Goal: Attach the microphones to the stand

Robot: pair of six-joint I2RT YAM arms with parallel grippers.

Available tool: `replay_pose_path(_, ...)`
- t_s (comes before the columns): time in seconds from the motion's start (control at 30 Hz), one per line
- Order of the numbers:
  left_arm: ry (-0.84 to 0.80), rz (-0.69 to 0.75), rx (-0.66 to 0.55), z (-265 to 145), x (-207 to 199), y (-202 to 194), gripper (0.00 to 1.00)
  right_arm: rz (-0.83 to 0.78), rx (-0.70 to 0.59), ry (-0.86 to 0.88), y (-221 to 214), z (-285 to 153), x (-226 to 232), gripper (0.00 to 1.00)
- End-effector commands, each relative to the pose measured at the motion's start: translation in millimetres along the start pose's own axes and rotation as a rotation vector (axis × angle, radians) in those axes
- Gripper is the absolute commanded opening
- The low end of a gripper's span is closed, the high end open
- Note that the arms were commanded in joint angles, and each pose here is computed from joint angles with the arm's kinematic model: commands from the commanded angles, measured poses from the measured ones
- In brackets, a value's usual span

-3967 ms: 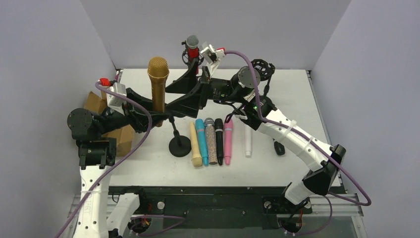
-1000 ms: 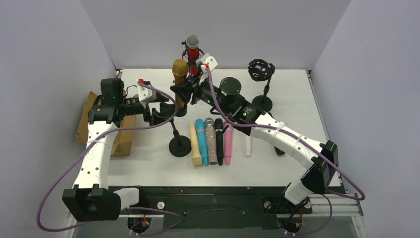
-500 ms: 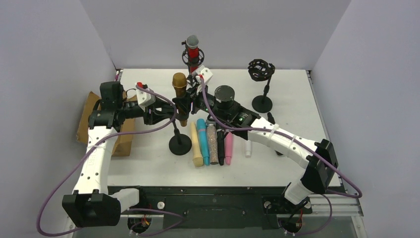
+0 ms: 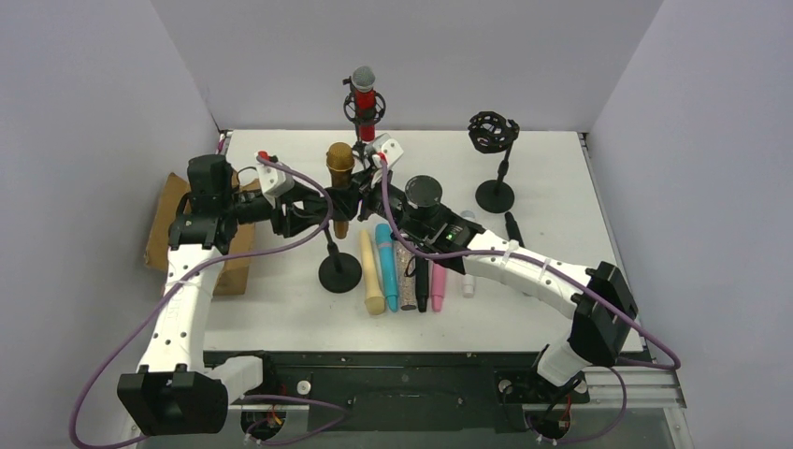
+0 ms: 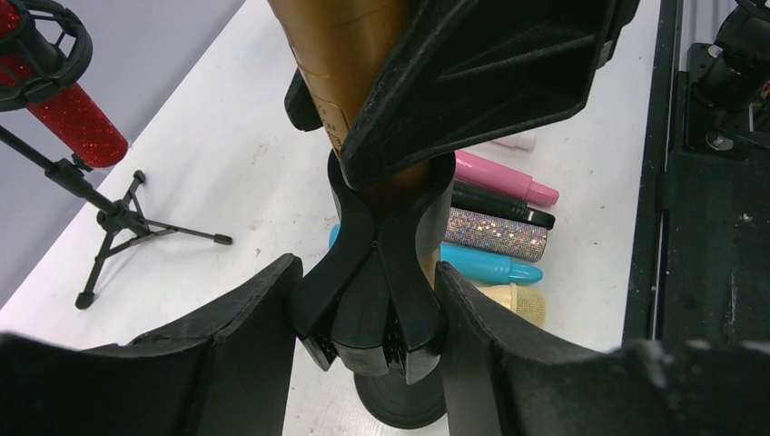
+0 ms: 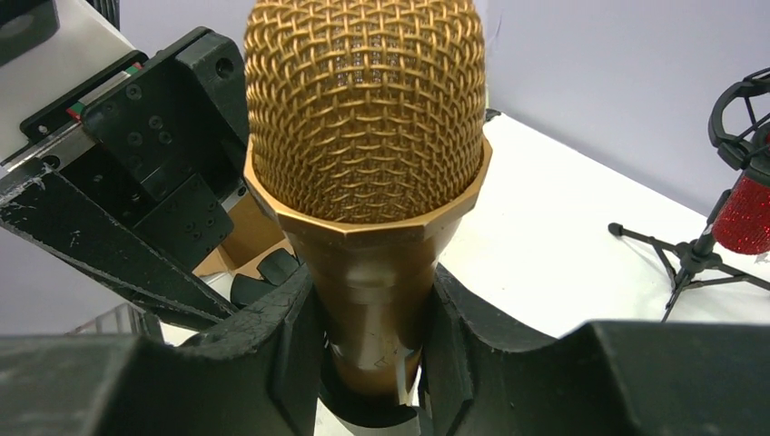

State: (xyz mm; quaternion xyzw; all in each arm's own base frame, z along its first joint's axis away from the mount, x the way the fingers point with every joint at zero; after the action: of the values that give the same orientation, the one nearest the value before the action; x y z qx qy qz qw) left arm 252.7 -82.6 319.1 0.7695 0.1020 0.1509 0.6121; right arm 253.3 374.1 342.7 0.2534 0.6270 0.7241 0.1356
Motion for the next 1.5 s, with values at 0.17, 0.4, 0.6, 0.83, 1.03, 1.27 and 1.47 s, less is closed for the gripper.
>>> replay_pose_path(0.17,0.081,0.008,0.003,-2,10,8,0.98,-0.041,-0.017,0.059,13,-11,12,0.32)
replay_pose_path(0.4,0.066,0.008,0.018,-12,10,17,0.96,-0.081,0.108,0.19,28,-25,5,0.77)
replay_pose_path(0.6,0.089,0.041,0.033,-17,9,18,0.96,-0.094,0.126,0.308,33,-50,-22,0.79)
replay_pose_path(0.83,0.113,0.061,0.043,-21,7,25,0.96,-0.16,0.191,0.478,14,-49,-26,0.8)
replay_pose_path(1.03,0.124,0.051,0.042,-26,-1,34,0.96,-0.192,0.264,0.572,-4,-33,-31,0.8)
replay_pose_path(1.27,0.152,0.031,0.037,-33,-10,46,0.96,-0.239,0.204,0.537,-3,-11,-34,0.8)
replay_pose_path(1.47,0.224,-0.028,0.053,-38,-8,53,0.96,-0.229,0.128,0.55,0,6,-21,0.76)
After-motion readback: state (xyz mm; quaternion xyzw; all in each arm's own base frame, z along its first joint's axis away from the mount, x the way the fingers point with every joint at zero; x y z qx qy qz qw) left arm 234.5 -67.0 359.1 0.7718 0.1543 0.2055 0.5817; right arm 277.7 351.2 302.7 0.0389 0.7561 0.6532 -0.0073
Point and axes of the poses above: each gripper's point midway between its finger pads, its own z axis out along the fingers, its own x axis along the line the jaws close on, y = z × x, the point moved 7 cm from there along -z, back along the fingers, and after that the axes turned 1 degree about z, right-handed, at the moved point
